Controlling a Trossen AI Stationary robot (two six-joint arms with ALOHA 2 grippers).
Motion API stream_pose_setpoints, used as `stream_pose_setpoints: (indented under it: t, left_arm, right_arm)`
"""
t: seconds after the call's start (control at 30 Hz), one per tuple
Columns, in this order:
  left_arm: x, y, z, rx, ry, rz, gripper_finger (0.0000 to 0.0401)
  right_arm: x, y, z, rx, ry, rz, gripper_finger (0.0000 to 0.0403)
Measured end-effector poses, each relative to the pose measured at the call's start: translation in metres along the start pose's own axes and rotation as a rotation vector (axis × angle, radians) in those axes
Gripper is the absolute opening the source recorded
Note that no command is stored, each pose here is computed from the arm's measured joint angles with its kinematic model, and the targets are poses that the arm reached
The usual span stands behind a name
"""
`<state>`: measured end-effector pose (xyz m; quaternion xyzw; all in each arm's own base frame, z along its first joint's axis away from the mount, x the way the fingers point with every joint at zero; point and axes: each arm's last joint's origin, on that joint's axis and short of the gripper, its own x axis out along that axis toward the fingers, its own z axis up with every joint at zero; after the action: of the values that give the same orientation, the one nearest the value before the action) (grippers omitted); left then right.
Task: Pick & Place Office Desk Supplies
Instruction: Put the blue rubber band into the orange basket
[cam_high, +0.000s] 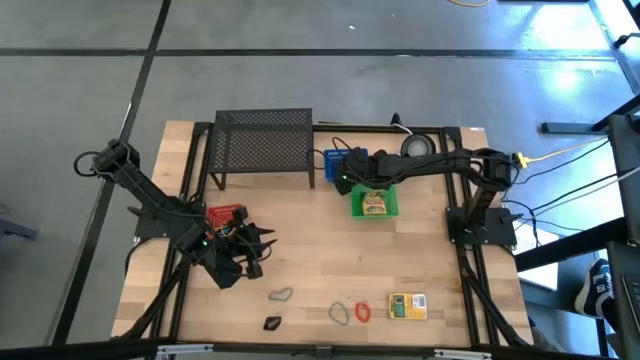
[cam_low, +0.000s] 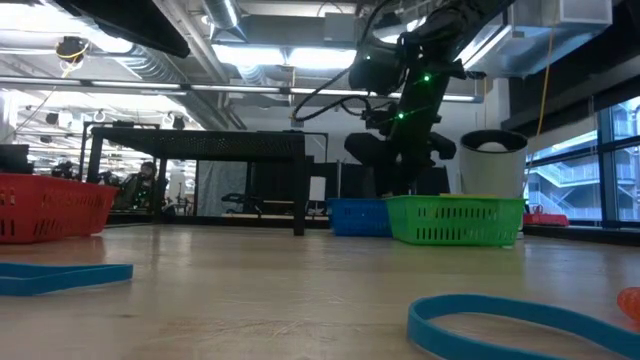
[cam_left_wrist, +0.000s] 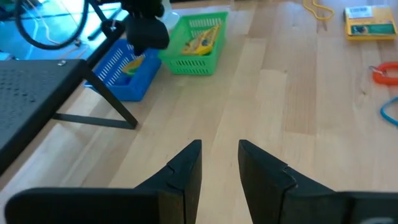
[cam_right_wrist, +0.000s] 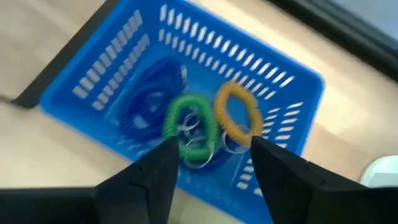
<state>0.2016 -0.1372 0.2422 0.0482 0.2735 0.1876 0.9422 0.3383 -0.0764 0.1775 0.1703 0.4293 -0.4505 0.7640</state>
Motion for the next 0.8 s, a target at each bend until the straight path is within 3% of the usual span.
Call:
stream_pose_setpoints:
  t: [0.2, 0.47, 0.8]
  left_arm:
    - [0.000, -0.001, 0.000, 0.008, 0.013, -0.020, 0.0098]
    - [0.000, -0.001, -0.001, 0.008, 0.034, -0.049, 0.0098]
    - [0.010, -0.017, -0.004, 0.005, 0.049, -0.104, 0.0105]
  right_arm:
    - [-0.024, 0.001, -0.001, -0.020, 0.009, 0.081, 0.0208]
    - [-0.087, 0.008, -0.009, 0.004, -0.081, 0.246, 0.0190]
    - [-0.156, 0.054, -0.072, -0.161, -0.188, 0.468, 0.0178]
